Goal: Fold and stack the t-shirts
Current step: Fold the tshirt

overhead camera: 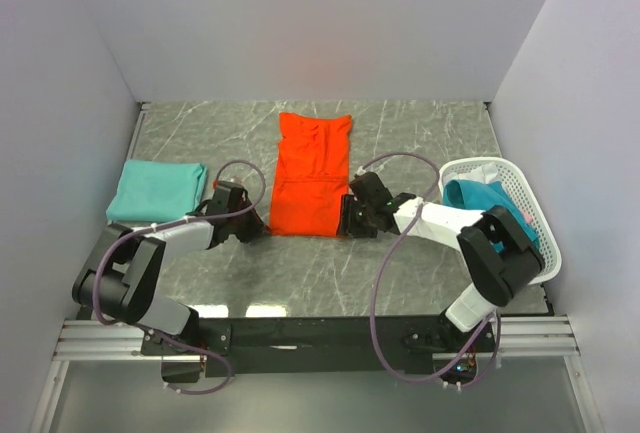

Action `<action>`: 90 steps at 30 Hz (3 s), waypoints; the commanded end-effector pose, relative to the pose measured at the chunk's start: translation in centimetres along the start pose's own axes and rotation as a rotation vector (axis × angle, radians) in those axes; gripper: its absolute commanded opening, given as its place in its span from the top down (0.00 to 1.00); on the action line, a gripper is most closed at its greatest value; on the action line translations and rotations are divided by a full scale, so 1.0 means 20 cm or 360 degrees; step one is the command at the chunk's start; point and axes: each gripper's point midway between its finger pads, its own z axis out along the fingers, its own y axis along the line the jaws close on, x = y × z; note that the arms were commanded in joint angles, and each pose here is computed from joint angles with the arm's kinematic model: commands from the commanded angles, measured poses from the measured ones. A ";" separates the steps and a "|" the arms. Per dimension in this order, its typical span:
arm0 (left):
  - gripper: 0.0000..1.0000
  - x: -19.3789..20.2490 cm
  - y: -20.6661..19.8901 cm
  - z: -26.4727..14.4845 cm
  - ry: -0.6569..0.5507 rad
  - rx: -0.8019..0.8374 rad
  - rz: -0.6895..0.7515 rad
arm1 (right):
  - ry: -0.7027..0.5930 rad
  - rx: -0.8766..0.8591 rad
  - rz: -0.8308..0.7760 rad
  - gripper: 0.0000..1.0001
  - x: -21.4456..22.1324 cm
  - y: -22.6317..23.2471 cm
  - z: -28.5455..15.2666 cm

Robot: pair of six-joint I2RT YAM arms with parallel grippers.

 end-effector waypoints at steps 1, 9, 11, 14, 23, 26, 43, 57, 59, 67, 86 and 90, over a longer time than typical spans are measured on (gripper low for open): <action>0.99 0.00 -0.03 -0.03 -0.0029 0.0075 0.0035 | -0.0032 0.0023 -0.0025 0.44 -0.07 0.02 0.05; 0.99 -0.02 -0.04 -0.07 -0.0084 0.0081 0.0041 | 0.0039 0.0023 -0.0036 0.64 -0.02 0.02 0.10; 0.99 -0.02 -0.04 -0.08 -0.0076 0.0094 0.0042 | 0.0046 0.0013 -0.0038 0.74 -0.01 0.02 0.09; 0.99 -0.02 -0.05 -0.10 -0.0099 0.0109 0.0034 | 0.0055 -0.0001 -0.0049 1.00 0.02 0.04 0.06; 0.99 0.05 0.04 -0.27 -0.0195 0.0128 -0.0037 | 0.0226 -0.0133 -0.0151 1.00 0.24 0.15 -0.09; 0.99 0.09 0.05 -0.36 -0.0224 0.0132 -0.0047 | 0.0297 -0.0131 -0.0182 1.00 0.30 0.16 -0.19; 0.99 0.00 -0.16 -0.95 -0.0577 0.0521 -0.0092 | 0.0711 -0.0838 -0.0442 1.00 0.59 0.53 -0.90; 0.99 -0.17 -0.29 -1.02 -0.0748 0.0539 -0.0073 | 0.0609 -0.0865 -0.0403 1.00 0.48 0.53 -0.94; 0.99 -0.19 -0.31 -1.02 -0.0769 0.0528 -0.0072 | 0.0584 -0.0886 -0.0366 1.00 0.43 0.53 -0.94; 0.99 -0.30 -0.40 -0.92 -0.0781 0.0474 -0.0050 | 0.0489 -0.0917 -0.0287 1.00 0.25 0.49 -0.88; 0.99 -0.54 -0.56 -0.64 -0.0811 0.0293 0.0028 | 0.0197 -0.0756 -0.0105 1.00 -0.23 0.34 -0.67; 0.99 -0.58 -0.57 -0.54 -0.0791 0.0240 0.0049 | 0.0178 -0.0755 -0.0054 1.00 -0.29 0.32 -0.62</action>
